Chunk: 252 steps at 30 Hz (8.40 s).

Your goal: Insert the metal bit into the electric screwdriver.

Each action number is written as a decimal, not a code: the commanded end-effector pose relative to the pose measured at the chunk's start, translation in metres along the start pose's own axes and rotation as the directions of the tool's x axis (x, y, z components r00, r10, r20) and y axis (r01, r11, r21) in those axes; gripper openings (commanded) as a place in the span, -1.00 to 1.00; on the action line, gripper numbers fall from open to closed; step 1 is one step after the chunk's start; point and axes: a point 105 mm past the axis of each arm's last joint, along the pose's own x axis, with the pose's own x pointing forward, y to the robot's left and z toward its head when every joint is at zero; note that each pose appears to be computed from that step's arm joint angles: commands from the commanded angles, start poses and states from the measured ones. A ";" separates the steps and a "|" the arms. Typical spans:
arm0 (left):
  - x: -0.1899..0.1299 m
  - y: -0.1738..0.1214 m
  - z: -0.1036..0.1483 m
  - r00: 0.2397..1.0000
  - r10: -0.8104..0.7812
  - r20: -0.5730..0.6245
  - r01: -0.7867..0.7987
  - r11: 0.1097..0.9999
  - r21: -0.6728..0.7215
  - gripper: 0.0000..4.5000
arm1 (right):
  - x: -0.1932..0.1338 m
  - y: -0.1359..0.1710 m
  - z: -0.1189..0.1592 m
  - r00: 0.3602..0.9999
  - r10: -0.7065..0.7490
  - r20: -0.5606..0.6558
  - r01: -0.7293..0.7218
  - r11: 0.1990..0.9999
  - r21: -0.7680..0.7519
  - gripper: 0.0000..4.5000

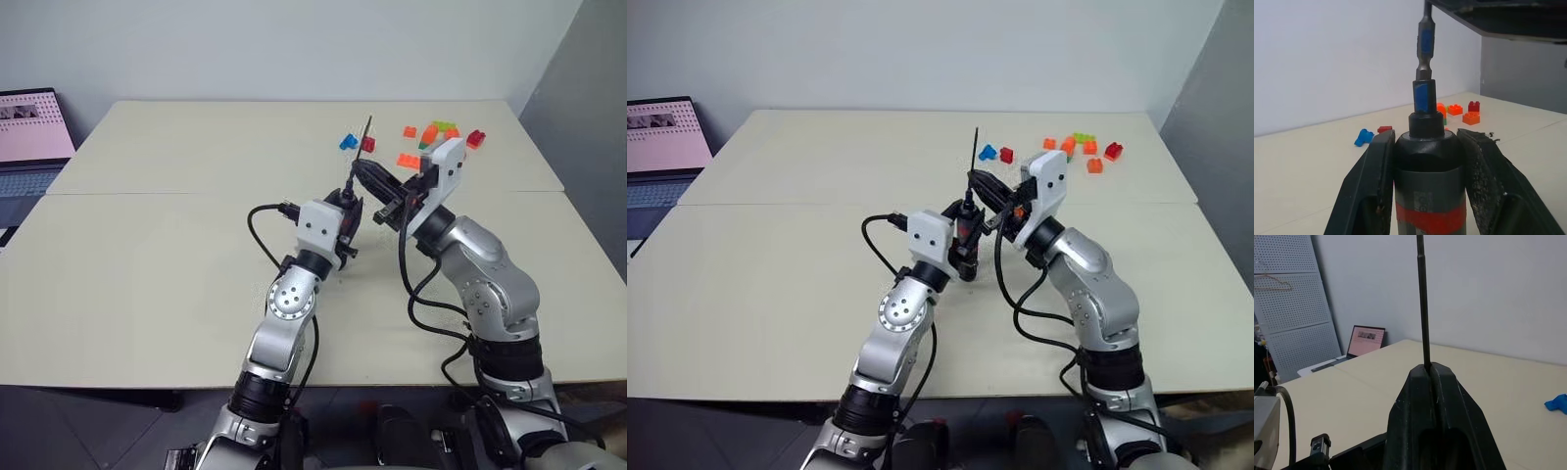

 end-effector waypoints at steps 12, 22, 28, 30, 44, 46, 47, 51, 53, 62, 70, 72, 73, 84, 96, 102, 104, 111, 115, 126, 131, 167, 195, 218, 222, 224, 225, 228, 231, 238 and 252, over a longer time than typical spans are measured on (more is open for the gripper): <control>-0.007 -0.002 0.007 0.999 -0.040 0.022 0.040 0.999 0.020 -0.27 | -0.002 -0.013 0.015 0.988 0.085 -0.125 -0.084 0.996 0.016 -1.00; -0.008 0.001 0.007 0.999 -0.029 0.017 0.028 0.999 0.026 -0.27 | -0.007 -0.006 0.012 0.974 0.134 -0.183 -0.145 0.989 -0.043 -1.00; -0.009 0.001 0.007 0.999 -0.031 0.018 0.030 0.999 0.030 -0.27 | -0.006 -0.005 0.007 0.970 0.127 -0.205 -0.143 0.988 -0.062 -1.00; -0.009 0.001 0.007 0.999 -0.033 0.018 0.033 0.999 0.033 -0.27 | -0.005 -0.005 0.007 0.970 0.120 -0.210 -0.136 0.989 -0.061 -1.00; -0.009 -0.001 0.007 0.999 -0.041 0.022 0.040 0.998 0.043 -0.27 | -0.006 -0.009 -0.004 0.943 0.099 -0.317 -0.103 0.995 0.004 -1.00; -0.009 0.000 0.007 0.999 -0.039 0.022 0.038 0.998 0.044 -0.27 | -0.008 -0.009 -0.006 0.938 0.099 -0.332 -0.100 0.995 0.013 -1.00; -0.009 0.000 0.007 0.999 -0.038 0.023 0.037 0.998 0.044 -0.27 | -0.009 -0.010 -0.008 0.935 0.099 -0.340 -0.099 0.995 0.017 -1.00; -0.010 0.000 0.007 0.999 -0.038 0.023 0.037 0.998 0.045 -0.27 | -0.010 -0.011 -0.010 0.932 0.095 -0.351 -0.090 0.995 0.031 -1.00; -0.010 0.000 0.007 0.999 -0.037 0.024 0.036 0.998 0.046 -0.27 | -0.010 -0.012 -0.010 0.934 0.091 -0.346 -0.082 0.996 0.043 -1.00; -0.011 0.002 0.007 0.999 -0.026 0.023 0.025 0.998 0.051 -0.27 | -0.009 -0.011 -0.003 0.931 0.069 -0.358 -0.062 0.998 0.032 -1.00; -0.011 0.002 0.007 1.000 -0.020 0.021 0.018 0.998 0.059 -0.27 | -0.011 -0.008 -0.007 0.907 0.039 -0.419 -0.039 0.999 0.009 -1.00; -0.011 0.002 0.007 1.000 -0.018 0.021 0.016 0.998 0.060 -0.27 | -0.011 -0.007 -0.007 0.906 0.032 -0.421 -0.034 0.999 0.004 -1.00; -0.011 0.002 0.007 1.000 -0.017 0.022 0.016 0.998 0.060 -0.27 | -0.011 -0.007 -0.007 0.906 0.031 -0.422 -0.032 0.999 0.003 -1.00; -0.011 0.003 0.007 1.000 -0.007 0.023 0.006 0.997 0.074 -0.27 | -0.008 -0.006 -0.015 0.901 -0.034 -0.433 0.031 0.999 -0.013 -1.00; -0.011 0.002 0.007 1.000 -0.006 0.025 0.004 0.997 0.073 -0.27 | -0.014 -0.003 -0.026 0.888 -0.046 -0.457 0.056 0.998 0.009 -1.00; -0.011 0.003 0.007 1.000 -0.001 0.027 -0.002 0.997 0.077 -0.27 | -0.014 -0.011 -0.022 0.890 -0.075 -0.450 0.089 0.996 0.010 -1.00; -0.011 0.003 0.008 1.000 0.002 0.028 -0.004 0.997 0.078 -0.27 | -0.014 -0.010 -0.019 0.894 -0.074 -0.442 0.083 0.997 0.001 -1.00; -0.012 0.005 0.008 0.999 0.012 0.030 -0.015 0.997 0.081 -0.27 | -0.012 -0.013 0.001 0.913 -0.094 -0.396 0.041 0.989 -0.140 -1.00; -0.012 0.006 0.008 0.999 0.020 0.027 -0.023 0.996 0.081 -0.27 | -0.011 -0.014 0.014 0.925 -0.098 -0.368 0.033 0.983 -0.180 -1.00; -0.015 0.012 0.009 0.999 0.043 0.031 -0.045 0.995 0.086 -0.27 | -0.007 -0.015 0.026 0.939 -0.100 -0.328 0.050 0.986 -0.158 -1.00; -0.019 0.016 0.009 0.998 0.055 0.029 -0.058 0.994 0.094 -0.27 | -0.004 -0.015 0.034 0.951 -0.094 -0.295 0.068 0.993 -0.096 -1.00; -0.026 0.025 0.004 0.996 0.089 -0.004 -0.088 0.989 0.116 -0.27 | 0.012 0.030 0.045 0.990 -0.117 -0.084 0.113 0.992 -0.053 -1.00; -0.025 0.024 0.004 0.996 0.084 -0.003 -0.083 0.990 0.116 -0.27 | 0.007 0.037 0.026 0.985 -0.099 -0.144 0.091 0.994 -0.062 -1.00; -0.025 0.022 0.004 0.997 0.075 -0.005 -0.074 0.990 0.116 -0.27 | 0.007 0.043 0.031 0.987 -0.096 -0.131 0.091 0.995 -0.045 -1.00; -0.025 0.022 0.004 0.997 0.075 -0.005 -0.074 0.990 0.117 -0.27 | 0.008 0.044 0.028 0.985 -0.097 -0.139 0.093 0.995 -0.039 -1.00; -0.025 0.023 0.003 0.997 0.075 -0.005 -0.074 0.990 0.116 -0.27 | 0.008 0.045 0.027 0.985 -0.095 -0.143 0.090 0.995 -0.037 -1.00; -0.025 0.023 0.004 0.997 0.075 -0.005 -0.074 0.990 0.116 -0.27 | 0.008 0.046 0.026 0.985 -0.094 -0.147 0.090 0.995 -0.037 -1.00; -0.024 0.023 0.003 0.997 0.075 -0.004 -0.074 0.990 0.116 -0.27 | 0.006 0.044 0.022 0.981 -0.101 -0.164 0.096 0.995 -0.040 -1.00; -0.024 0.023 0.003 0.997 0.075 -0.004 -0.074 0.990 0.117 -0.27 | 0.005 0.043 0.020 0.979 -0.109 -0.171 0.103 0.994 -0.042 -1.00; -0.024 0.022 0.003 0.998 0.068 -0.002 -0.068 0.991 0.119 -0.27 | 0.004 0.044 0.011 0.970 -0.114 -0.215 0.117 0.993 0.001 -1.00; -0.024 0.020 0.004 0.998 0.069 0.002 -0.068 0.990 0.123 -0.27 | 0.008 0.050 0.008 0.951 -0.125 -0.281 0.142 0.989 0.042 -1.00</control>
